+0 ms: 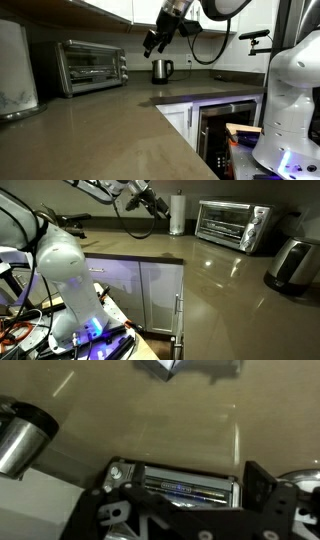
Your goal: Open the door of the oven
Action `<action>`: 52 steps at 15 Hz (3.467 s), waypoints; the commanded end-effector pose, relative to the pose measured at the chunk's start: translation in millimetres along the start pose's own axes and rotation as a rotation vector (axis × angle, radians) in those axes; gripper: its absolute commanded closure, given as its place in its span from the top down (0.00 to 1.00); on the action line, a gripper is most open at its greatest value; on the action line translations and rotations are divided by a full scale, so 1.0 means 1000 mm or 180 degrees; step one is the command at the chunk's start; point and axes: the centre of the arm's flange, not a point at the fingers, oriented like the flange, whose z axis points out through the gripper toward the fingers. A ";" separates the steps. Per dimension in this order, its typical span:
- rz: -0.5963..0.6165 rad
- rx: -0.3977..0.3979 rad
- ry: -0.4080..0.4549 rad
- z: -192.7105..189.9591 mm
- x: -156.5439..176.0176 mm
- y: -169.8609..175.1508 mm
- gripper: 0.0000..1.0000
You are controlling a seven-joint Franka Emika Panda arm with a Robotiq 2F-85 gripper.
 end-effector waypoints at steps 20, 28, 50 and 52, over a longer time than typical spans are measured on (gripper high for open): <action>-0.0027 -0.0004 0.1372 0.052 0.105 0.065 1.00; 0.0249 0.0077 0.1898 0.076 0.149 0.067 1.00; 0.0451 0.0297 0.2123 0.147 0.214 0.022 0.30; 0.0449 0.0308 0.2087 0.155 0.213 0.021 0.19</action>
